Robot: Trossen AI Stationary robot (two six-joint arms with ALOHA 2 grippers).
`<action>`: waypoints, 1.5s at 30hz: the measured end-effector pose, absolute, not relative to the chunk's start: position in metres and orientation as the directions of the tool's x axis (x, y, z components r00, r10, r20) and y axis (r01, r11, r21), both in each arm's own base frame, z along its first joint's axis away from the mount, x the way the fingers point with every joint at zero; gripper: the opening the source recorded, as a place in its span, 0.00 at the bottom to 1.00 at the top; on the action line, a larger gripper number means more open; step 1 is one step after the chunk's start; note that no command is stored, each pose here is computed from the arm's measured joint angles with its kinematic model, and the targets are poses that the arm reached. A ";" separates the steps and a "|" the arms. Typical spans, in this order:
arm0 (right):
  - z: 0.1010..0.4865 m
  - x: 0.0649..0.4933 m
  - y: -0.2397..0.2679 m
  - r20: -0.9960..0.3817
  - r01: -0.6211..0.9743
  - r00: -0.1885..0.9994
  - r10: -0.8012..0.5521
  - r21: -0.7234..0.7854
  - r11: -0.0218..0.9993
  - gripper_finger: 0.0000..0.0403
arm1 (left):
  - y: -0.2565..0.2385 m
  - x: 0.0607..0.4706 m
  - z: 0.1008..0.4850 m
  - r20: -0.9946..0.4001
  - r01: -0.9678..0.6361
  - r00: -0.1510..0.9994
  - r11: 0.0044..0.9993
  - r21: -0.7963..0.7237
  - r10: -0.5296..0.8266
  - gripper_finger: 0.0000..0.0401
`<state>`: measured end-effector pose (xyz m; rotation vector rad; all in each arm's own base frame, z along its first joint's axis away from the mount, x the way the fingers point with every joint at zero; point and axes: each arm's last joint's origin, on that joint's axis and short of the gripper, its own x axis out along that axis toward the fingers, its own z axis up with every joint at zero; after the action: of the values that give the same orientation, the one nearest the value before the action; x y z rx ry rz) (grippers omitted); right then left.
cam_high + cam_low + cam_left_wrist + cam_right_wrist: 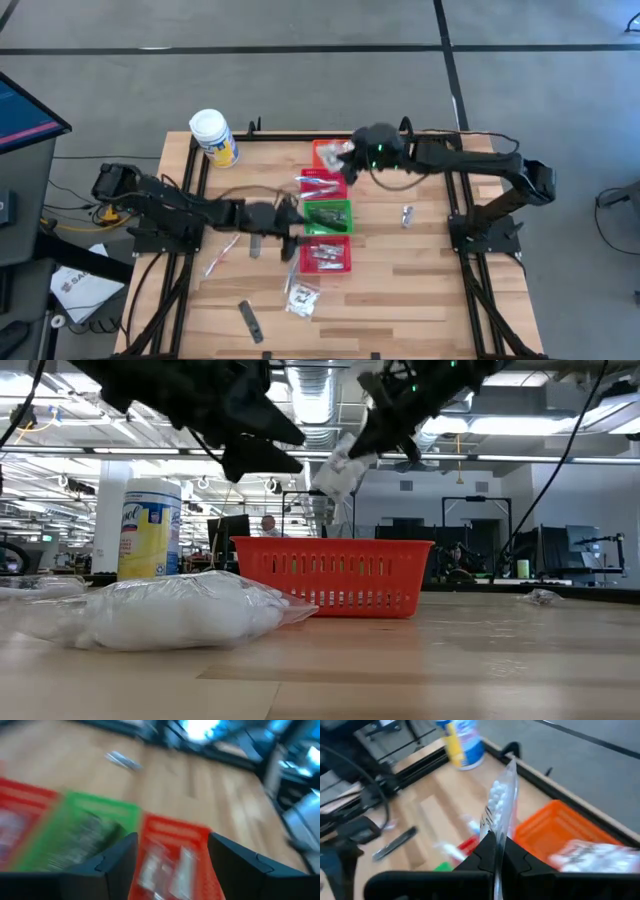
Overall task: Pick & Place Travel size toiletries
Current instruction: Put the transparent cotton pack into the orange basket
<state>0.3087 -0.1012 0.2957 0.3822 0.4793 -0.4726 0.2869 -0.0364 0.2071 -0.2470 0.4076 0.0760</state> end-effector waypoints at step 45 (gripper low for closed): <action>0.380 0.303 -0.103 -0.589 0.583 0.793 -0.153 0.663 0.470 0.00 | 0.022 0.227 0.310 0.048 -0.047 0.995 0.824 -0.564 0.089 0.52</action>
<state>0.3034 -0.1031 0.3804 0.9862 0.4925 -0.4733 0.2266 0.0220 0.3105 -0.5973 -0.0738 0.0724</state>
